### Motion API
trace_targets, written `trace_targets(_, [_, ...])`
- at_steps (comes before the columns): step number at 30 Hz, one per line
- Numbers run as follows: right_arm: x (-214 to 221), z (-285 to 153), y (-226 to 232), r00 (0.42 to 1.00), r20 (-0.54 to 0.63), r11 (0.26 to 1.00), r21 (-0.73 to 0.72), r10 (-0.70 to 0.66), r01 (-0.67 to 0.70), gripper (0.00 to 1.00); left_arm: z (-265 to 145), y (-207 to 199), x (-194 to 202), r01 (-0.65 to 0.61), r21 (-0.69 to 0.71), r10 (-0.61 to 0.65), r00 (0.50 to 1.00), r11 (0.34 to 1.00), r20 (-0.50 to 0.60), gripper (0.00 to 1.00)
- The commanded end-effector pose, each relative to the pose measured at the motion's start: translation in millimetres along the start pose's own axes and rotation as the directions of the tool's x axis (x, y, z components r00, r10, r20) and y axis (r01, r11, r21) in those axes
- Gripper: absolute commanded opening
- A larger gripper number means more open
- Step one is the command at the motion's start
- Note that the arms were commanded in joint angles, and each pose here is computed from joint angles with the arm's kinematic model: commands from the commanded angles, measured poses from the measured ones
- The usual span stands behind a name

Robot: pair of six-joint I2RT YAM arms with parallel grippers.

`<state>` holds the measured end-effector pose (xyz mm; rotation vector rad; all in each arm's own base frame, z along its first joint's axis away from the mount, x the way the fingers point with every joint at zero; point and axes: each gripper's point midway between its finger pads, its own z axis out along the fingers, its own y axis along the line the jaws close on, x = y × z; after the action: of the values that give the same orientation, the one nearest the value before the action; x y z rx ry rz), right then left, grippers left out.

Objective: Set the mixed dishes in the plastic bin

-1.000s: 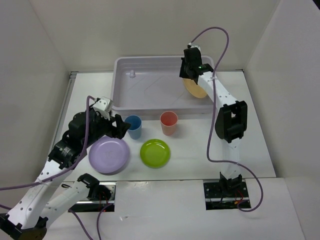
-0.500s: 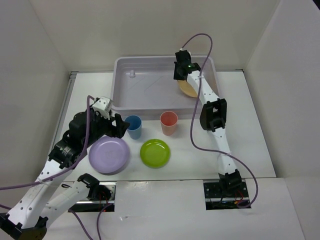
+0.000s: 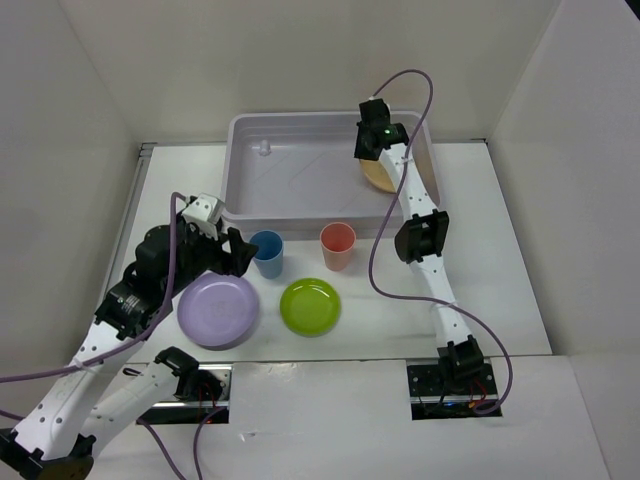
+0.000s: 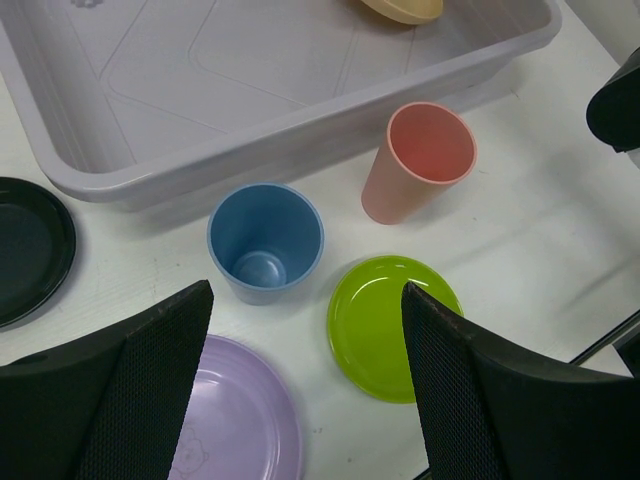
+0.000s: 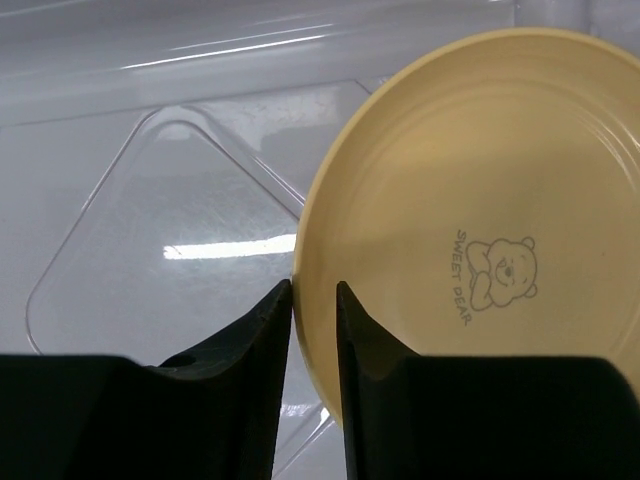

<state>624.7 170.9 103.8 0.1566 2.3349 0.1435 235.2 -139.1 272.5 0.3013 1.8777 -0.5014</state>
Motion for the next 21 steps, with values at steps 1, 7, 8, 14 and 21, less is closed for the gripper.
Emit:
trace_targets(1, [1.2,-1.7,-1.6,1.0,-0.005,1.0,-0.003,-0.003,0.003,0.3,-7.3,-0.5,-17.3,-0.002,-0.003,0.003,0.998,1.0,0.063,0.83])
trace_targets(7, [1.7,-1.9,-0.1,1.0,-0.008,1.0,-0.012,-0.003,0.003,0.31,-9.8,0.7,-16.6,0.007,-0.012,-0.007,0.998,1.0,0.063,0.83])
trace_targets(8, [1.7,-1.9,-0.1,1.0,-0.008,1.0,-0.012,-0.003,0.003,0.31,-12.3,0.7,-16.0,0.007,-0.012,-0.007,0.998,1.0,0.063,0.83])
trace_targets(14, [16.2,5.3,-0.7,0.999,-0.051,1.0,-0.019,-0.017,0.016,0.47,-14.7,0.7,-15.3,0.007,-0.012,-0.007,0.998,1.0,0.063,0.83])
trace_targets(21, [-56.3,-76.1,25.0,0.994,0.111,0.993,-0.116,-0.003,0.016,0.68,-19.8,1.4,-16.8,0.017,-0.018,-0.015,0.997,1.0,0.076,0.83])
